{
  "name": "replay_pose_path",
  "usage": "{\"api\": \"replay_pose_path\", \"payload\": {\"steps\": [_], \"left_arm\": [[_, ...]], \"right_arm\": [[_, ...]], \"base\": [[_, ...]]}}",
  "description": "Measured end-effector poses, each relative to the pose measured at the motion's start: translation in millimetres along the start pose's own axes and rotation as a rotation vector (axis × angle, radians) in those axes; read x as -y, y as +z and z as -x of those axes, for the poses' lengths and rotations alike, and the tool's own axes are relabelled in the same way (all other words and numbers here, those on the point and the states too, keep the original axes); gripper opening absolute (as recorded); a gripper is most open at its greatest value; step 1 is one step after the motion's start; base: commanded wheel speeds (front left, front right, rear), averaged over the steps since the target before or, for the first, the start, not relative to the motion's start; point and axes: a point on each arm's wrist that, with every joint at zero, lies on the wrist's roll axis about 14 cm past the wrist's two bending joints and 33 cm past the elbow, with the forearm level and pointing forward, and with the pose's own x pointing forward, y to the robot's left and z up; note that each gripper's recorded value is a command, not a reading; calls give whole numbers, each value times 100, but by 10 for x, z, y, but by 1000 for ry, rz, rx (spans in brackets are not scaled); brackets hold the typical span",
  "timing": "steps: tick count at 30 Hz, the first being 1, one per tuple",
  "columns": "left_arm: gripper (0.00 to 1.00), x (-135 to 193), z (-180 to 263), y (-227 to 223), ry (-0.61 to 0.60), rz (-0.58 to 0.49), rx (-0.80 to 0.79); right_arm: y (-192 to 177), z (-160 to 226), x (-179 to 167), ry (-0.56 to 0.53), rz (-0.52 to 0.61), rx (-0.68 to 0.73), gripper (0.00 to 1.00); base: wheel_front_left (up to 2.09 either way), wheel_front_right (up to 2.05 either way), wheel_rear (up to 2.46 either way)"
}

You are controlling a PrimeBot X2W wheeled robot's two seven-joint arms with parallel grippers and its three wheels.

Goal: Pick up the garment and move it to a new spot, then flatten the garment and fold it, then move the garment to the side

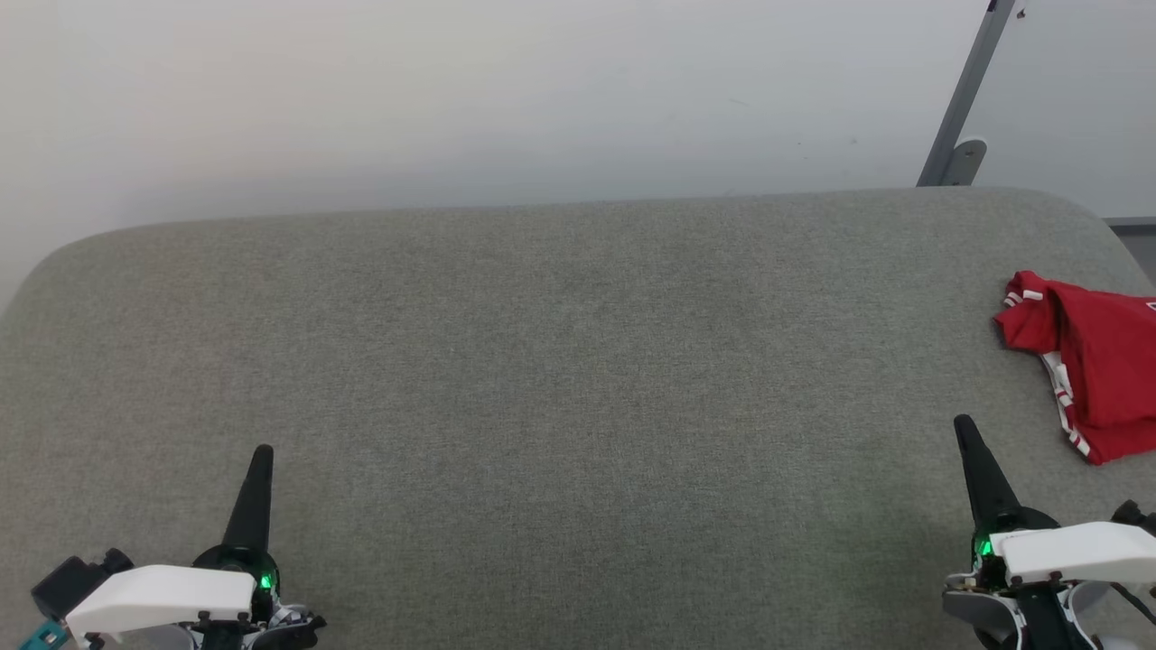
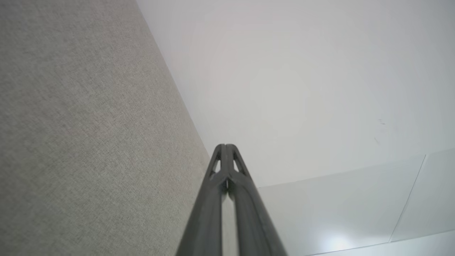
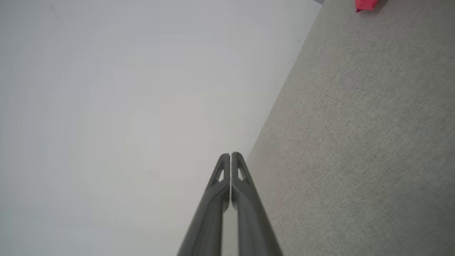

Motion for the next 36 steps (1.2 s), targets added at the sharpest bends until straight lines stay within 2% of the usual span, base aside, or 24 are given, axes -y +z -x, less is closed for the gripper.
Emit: {"api": "replay_pose_path", "payload": {"steps": [36], "left_arm": [[0,126,-169,-164,-32,262,-46]], "right_arm": [[-24,-75,-67,27,-269,-13,0]], "base": [[0,0,0]]}}
